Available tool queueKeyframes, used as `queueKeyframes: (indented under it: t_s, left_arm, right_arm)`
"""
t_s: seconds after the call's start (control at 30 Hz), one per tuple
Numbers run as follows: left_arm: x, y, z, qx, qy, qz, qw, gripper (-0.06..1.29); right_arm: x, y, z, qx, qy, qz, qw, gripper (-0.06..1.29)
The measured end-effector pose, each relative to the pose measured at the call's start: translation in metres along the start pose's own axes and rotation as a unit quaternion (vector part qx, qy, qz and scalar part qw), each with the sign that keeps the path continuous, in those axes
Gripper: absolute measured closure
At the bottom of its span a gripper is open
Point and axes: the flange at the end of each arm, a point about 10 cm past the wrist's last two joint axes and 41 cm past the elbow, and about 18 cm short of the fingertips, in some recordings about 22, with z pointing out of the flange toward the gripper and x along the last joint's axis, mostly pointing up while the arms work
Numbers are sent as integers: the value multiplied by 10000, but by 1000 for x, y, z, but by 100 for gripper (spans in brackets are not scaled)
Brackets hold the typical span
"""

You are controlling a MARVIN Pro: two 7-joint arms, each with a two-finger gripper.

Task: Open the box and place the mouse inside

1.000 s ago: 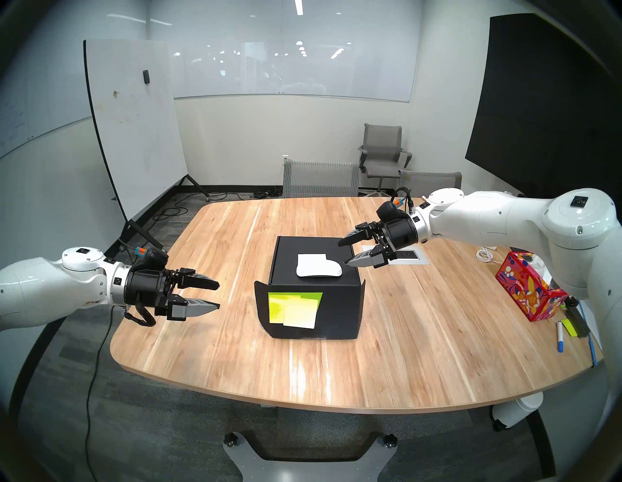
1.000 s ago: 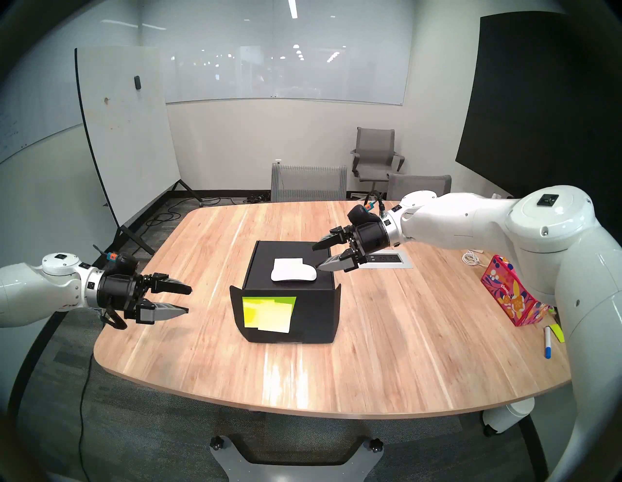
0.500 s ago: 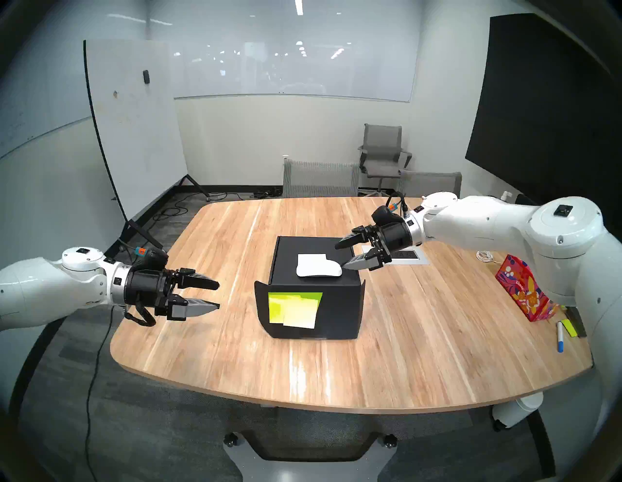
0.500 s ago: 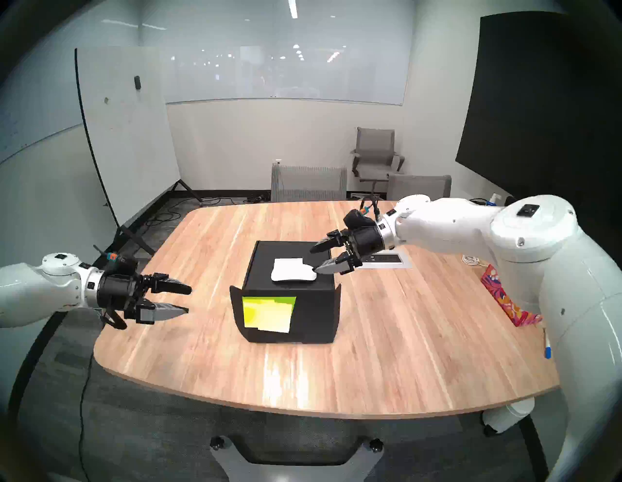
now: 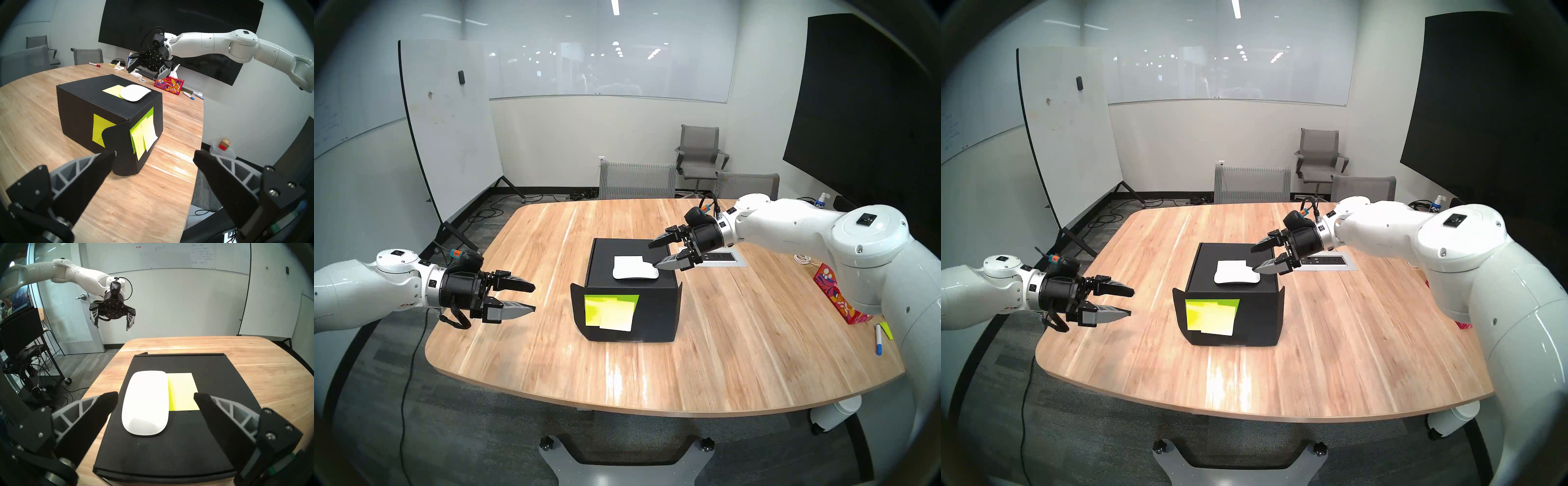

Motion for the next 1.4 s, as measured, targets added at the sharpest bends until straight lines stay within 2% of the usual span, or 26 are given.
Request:
queueKeyframes:
  t_s: [0.47,0.9,1.4]
  left_arm:
    - [0,0,0,0,0,0,10000,-3]
    - [0,0,0,0,0,0,10000,-3]
    - [0,0,0,0,0,0,10000,-3]
  right_arm:
    - [3,2,7,82,106,-35,9999,1]
    - [0,4,13,53,211,122,9997,1]
    - [-3,0,29,216,320,235,9990,1]
